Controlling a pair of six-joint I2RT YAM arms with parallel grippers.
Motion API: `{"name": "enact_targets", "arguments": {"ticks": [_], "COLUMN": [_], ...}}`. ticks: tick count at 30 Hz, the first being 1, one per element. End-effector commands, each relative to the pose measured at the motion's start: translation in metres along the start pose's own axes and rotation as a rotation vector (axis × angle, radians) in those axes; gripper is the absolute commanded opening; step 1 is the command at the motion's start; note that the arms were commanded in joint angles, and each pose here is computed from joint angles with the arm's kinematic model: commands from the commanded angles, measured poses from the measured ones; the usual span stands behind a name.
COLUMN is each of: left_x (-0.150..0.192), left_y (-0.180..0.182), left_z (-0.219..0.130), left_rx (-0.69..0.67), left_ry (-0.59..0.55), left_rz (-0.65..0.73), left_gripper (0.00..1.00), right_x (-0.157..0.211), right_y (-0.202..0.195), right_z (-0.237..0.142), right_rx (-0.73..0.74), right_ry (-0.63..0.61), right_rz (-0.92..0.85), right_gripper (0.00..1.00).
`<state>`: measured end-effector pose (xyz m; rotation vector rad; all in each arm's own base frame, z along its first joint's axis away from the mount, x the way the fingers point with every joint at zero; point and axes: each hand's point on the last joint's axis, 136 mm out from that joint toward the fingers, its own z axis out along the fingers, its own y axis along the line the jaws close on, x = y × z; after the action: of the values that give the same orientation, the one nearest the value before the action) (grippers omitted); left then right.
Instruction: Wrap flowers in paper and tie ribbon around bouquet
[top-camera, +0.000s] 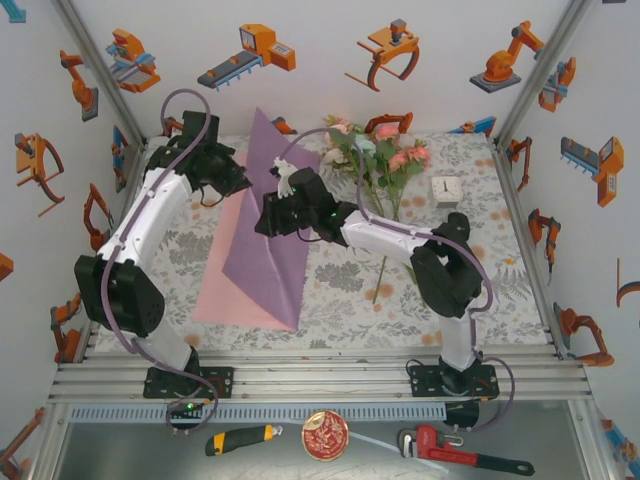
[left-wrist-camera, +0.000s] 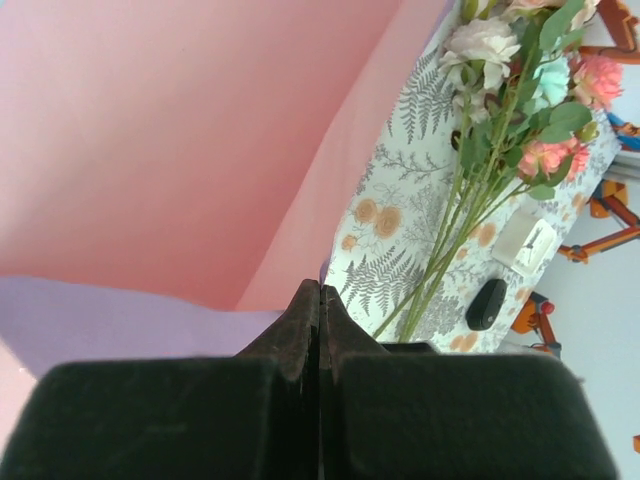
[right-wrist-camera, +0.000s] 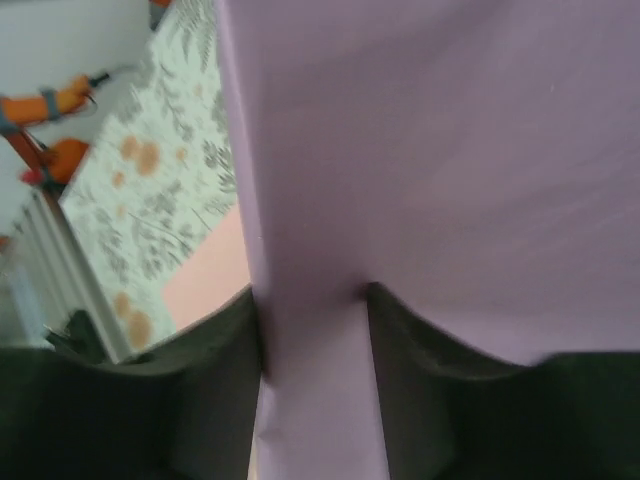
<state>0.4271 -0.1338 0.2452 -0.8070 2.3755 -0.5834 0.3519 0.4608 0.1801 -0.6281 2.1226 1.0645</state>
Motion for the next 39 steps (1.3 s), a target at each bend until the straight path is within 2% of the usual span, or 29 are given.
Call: {"name": "enact_targets", "arguments": {"ticks": [1,2,4,6,8,10,12,17,22,28,34,39], "left_x": [0.001,-0.002,-0.009,-0.023,-0.038,-0.046,-0.041,0.014,0.048,0.063,0.078,0.079], "left_y": [0.013,0.014,0.015,0.029,0.053,0.080,0.105,0.144,0.172,0.202,0.221,0.237], "left_z": [-0.011,-0.014,-0.018,-0.027,-0.035,-0.040,-0.032,0.010,0.040,0.063,0.091,0.093], "left_rx": [-0.038,-0.041,-0.041,-0.069,-0.107,-0.144,-0.183,-0.246,-0.301,-0.380,-0.418,-0.484], "left_ry": [-0.022,-0.033,-0.054,-0.088,-0.131,-0.166,-0.153,0.023,0.083,0.108,0.157,0.160], "left_rz": [-0.011,0.007,0.027,0.008,-0.022,-0.050,-0.060,-0.076,-0.077,-0.047,-0.061,-0.058], "left_gripper": [0.00,0.00,0.00,0.23,0.29,0.30,0.28,0.12,0.08,0.00,0.00,0.00], "right_x": [-0.043,-0.041,-0.037,-0.035,-0.032,-0.029,-0.029,-0.033,-0.032,-0.028,-0.020,-0.015], "right_y": [0.033,0.034,0.033,0.030,0.030,0.027,0.027,0.027,0.026,0.022,0.015,0.009], "right_z": [-0.021,-0.026,-0.032,-0.039,-0.045,-0.048,-0.050,-0.053,-0.049,-0.045,-0.046,-0.050], "right_rx": [-0.100,-0.108,-0.122,-0.134,-0.149,-0.154,-0.174,-0.219,-0.256,-0.250,-0.234,-0.219], "right_ry": [-0.120,-0.124,-0.131,-0.142,-0.148,-0.153,-0.154,-0.180,-0.180,-0.169,-0.165,-0.174], "right_rz": [-0.033,-0.035,-0.027,-0.014,-0.026,-0.042,-0.057,-0.105,-0.111,-0.104,-0.091,-0.082], "right_gripper": [0.03,0.00,0.00,0.00,0.00,0.00,0.00,0.00,0.00,0.00,0.00,0.00]}}
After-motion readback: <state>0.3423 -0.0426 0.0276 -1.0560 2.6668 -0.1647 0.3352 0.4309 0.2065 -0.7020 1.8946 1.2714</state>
